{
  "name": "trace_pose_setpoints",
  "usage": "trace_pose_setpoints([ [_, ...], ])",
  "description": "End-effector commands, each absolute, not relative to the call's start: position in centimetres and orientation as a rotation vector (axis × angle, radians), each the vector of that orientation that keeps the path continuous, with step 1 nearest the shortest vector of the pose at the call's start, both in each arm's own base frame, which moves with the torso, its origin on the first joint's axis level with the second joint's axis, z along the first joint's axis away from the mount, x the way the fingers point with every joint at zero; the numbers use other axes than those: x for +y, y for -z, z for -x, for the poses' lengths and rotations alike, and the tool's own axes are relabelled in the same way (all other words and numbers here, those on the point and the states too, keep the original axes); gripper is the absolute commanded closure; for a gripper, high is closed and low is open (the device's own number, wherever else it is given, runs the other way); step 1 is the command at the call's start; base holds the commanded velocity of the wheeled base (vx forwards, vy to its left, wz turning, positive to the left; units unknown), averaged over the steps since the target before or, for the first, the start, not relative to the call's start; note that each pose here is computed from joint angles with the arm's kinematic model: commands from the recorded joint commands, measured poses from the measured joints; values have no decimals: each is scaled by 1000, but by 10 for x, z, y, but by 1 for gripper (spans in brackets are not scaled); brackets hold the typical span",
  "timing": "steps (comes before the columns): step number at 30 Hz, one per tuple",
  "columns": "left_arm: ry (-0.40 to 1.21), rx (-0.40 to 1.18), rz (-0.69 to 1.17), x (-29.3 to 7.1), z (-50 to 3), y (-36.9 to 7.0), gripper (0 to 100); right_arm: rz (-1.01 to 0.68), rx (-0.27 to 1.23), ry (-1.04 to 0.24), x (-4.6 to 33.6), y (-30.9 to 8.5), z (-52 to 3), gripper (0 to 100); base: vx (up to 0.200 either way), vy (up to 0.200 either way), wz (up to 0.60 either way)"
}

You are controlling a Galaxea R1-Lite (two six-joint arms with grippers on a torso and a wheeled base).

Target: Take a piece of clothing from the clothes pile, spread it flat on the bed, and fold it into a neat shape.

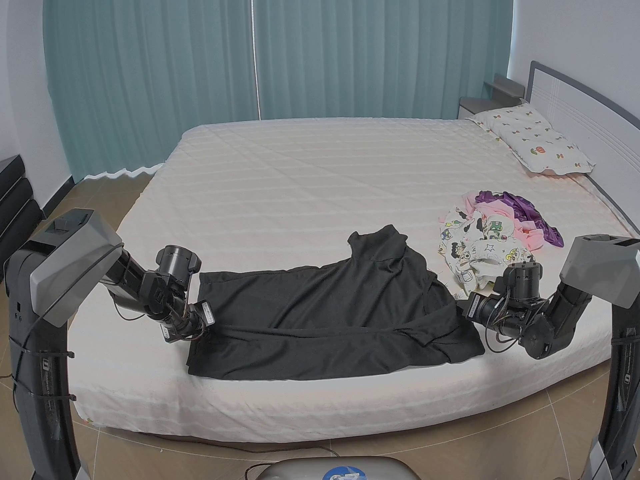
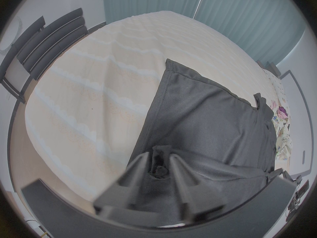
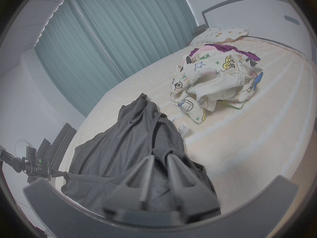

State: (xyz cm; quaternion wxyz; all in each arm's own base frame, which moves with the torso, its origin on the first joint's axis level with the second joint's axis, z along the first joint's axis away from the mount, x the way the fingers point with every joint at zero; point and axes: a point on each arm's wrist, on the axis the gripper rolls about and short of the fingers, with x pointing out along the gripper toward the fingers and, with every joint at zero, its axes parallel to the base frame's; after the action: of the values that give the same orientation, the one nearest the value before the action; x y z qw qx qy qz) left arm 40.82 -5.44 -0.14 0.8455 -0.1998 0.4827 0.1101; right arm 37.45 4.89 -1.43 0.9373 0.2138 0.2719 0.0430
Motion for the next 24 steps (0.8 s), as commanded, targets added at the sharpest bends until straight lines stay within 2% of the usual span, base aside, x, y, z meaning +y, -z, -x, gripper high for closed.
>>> trace_pose_setpoints([
  [1,-243,1027,432,-55,-414,12,0,-443,583,-82,50,26,-375,0,0,0,0],
  [8,-240,993,488,-51,-412,-7,0,-650,508,-28,41,-7,-375,0,0,0,0],
  [14,-160,996,600,-26,-374,-49,0,-787,498,14,33,-33,-353,0,0,0,0],
  [19,-173,991,749,-22,-348,-63,0,-860,570,57,36,-22,-337,0,0,0,0],
  [24,-84,1027,853,-18,-331,-62,0,-913,637,89,43,-9,-332,0,200,0,0],
])
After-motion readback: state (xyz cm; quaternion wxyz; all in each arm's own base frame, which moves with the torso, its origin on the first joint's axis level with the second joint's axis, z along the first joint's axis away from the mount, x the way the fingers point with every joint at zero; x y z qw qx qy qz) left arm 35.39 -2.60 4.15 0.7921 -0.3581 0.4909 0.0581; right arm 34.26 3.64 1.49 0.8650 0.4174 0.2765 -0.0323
